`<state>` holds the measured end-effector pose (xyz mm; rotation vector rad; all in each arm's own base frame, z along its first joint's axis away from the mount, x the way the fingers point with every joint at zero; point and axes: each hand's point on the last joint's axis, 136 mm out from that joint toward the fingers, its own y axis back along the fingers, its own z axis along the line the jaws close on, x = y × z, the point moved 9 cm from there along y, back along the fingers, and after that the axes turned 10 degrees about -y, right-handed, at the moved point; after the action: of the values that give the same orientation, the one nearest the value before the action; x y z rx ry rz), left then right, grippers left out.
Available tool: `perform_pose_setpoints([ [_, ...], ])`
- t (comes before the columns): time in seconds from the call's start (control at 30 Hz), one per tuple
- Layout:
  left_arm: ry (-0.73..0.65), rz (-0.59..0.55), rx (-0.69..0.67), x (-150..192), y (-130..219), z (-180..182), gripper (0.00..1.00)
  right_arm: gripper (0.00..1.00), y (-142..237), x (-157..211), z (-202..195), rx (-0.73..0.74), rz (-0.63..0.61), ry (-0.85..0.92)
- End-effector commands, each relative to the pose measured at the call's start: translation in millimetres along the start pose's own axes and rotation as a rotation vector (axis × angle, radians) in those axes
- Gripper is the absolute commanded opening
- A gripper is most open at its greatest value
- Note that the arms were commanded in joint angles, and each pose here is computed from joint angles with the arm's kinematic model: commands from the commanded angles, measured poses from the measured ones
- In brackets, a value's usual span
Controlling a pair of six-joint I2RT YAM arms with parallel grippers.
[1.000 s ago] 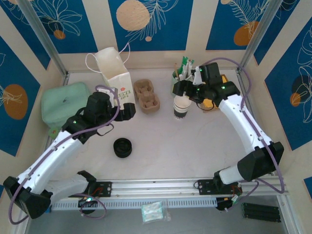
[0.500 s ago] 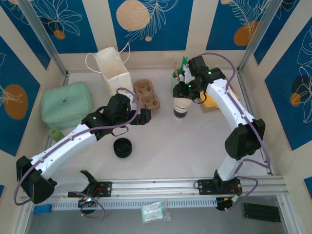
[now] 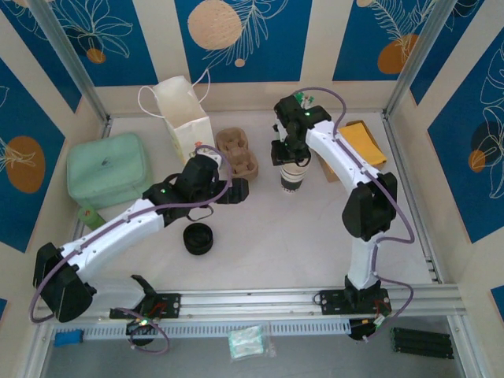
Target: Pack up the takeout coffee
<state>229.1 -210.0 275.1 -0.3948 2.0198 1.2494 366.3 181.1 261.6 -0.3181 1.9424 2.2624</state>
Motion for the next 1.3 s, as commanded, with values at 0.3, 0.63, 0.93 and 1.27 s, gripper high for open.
perform_pose_setpoints([
  [0.3, 0.016, 0.004, 0.018, 2.2, -9.4, -4.3, 0.99, 0.31, -15.6, -6.2, 1.9, 0.089, 0.032, 0.059],
  [0.63, 0.016, 0.006, 0.026, 1.9, -12.1, -5.0, 1.00, 0.17, -17.0, -7.6, 2.4, 0.092, 0.032, 0.065],
  [0.93, 0.019, 0.010, 0.033, 2.5, -14.9, -5.8, 0.99, 0.00, -5.7, -7.4, 3.5, 0.124, -0.002, 0.089],
  [1.27, 0.016, 0.014, 0.038, 3.3, -16.4, -6.9, 0.99, 0.00, 14.6, -7.4, 9.9, 0.195, -0.072, 0.141],
])
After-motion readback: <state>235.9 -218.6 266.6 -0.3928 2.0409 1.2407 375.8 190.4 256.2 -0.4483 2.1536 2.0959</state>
